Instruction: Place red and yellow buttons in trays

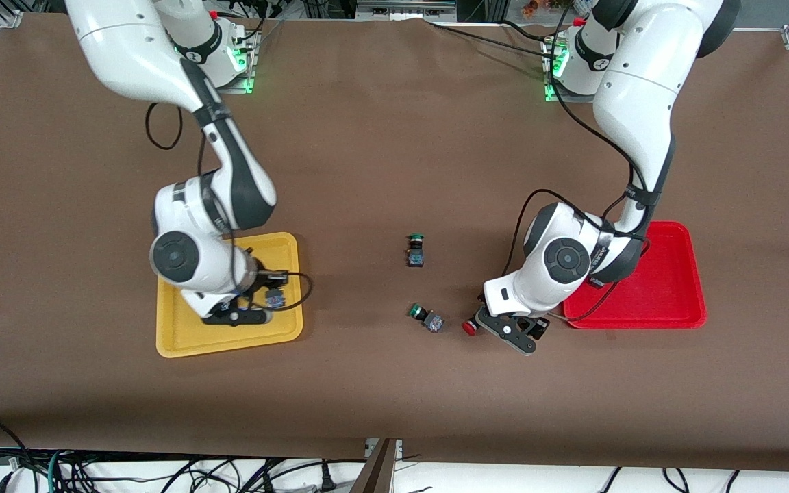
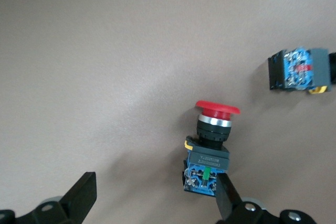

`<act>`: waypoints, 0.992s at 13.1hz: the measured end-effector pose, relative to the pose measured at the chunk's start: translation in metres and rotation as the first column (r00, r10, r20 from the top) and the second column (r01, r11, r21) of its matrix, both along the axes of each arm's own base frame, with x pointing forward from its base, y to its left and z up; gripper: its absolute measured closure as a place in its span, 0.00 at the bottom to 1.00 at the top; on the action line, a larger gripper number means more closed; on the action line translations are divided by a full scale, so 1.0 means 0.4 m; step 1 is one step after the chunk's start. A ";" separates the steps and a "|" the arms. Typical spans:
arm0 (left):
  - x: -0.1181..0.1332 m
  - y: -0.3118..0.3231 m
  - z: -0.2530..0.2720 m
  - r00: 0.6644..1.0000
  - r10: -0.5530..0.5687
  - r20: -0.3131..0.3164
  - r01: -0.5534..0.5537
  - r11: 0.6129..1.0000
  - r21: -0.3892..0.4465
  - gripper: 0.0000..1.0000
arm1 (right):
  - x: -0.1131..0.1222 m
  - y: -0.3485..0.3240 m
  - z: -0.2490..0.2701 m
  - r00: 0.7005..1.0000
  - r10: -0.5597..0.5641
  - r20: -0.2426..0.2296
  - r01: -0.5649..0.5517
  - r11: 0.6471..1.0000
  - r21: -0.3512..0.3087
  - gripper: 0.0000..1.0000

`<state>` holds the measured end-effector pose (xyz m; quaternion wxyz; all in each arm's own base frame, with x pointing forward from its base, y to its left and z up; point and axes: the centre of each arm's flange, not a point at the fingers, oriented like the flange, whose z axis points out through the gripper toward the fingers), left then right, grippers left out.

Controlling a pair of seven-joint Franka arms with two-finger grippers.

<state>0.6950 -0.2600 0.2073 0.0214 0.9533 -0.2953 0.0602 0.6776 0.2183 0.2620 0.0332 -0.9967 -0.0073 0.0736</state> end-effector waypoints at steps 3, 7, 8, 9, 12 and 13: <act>-0.012 -0.020 -0.010 1.000 0.004 0.003 -0.004 1.000 -0.006 0.00 | -0.015 -0.015 -0.064 1.000 0.001 -0.017 -0.001 1.000 -0.007 0.42; -0.045 -0.104 -0.033 0.998 0.053 0.016 -0.053 0.998 -0.033 0.00 | -0.019 -0.001 0.101 1.000 0.018 -0.019 -0.018 1.000 0.004 0.02; -0.053 -0.115 -0.052 0.998 0.054 0.018 -0.053 0.998 -0.038 0.00 | -0.026 -0.001 0.174 1.000 0.023 -0.015 -0.023 1.000 0.009 0.02; -0.057 -0.117 -0.073 0.998 0.057 0.016 -0.056 0.998 -0.039 0.07 | -0.037 -0.003 0.240 1.000 0.027 -0.011 -0.027 1.000 0.013 0.00; -0.056 -0.110 -0.091 0.998 0.068 0.015 -0.068 0.997 -0.039 0.44 | -0.061 -0.015 0.336 0.999 0.042 -0.006 -0.042 0.999 -0.006 0.00; -0.051 -0.102 -0.085 0.997 0.073 0.012 -0.072 0.997 -0.034 0.56 | -0.068 -0.021 0.350 0.999 0.049 -0.014 -0.049 0.999 -0.022 0.00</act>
